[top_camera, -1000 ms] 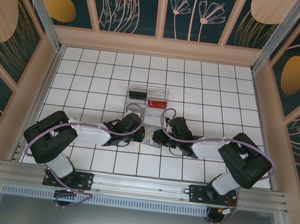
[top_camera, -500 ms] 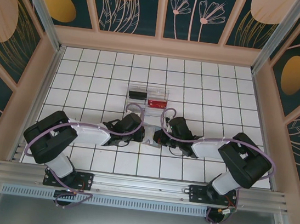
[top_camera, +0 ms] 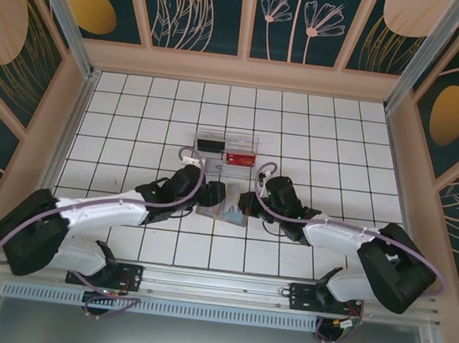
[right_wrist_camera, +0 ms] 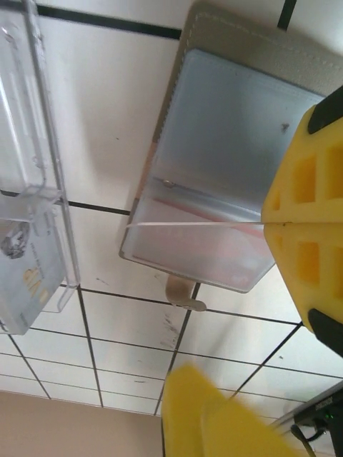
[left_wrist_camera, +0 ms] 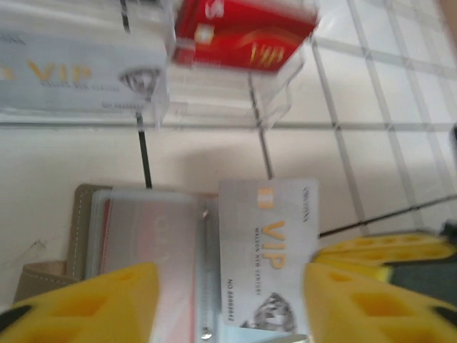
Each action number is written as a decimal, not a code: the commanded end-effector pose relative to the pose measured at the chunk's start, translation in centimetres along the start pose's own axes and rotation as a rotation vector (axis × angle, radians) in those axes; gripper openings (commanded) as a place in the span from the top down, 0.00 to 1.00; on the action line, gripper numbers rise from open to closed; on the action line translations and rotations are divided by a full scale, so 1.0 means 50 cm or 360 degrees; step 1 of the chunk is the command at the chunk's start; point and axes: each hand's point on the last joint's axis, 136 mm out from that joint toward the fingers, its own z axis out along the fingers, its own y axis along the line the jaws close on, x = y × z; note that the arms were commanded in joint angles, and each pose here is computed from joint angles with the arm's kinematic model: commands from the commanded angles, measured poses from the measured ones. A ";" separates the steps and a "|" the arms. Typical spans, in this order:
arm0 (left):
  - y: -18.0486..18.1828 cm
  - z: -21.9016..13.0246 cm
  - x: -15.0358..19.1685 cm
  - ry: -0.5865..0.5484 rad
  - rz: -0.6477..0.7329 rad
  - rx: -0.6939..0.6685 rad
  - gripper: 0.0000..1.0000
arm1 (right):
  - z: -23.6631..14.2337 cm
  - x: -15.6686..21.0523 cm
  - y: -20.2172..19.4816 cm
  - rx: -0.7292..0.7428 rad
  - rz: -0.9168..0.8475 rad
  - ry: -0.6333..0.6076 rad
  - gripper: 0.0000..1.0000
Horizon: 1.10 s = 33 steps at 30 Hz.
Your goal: Take the credit cards out of the card holder
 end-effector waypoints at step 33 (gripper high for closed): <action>0.133 -0.321 -0.096 -0.0706 -0.0177 -0.0074 0.01 | 0.092 -0.210 0.140 0.0669 -0.2245 0.0101 1.00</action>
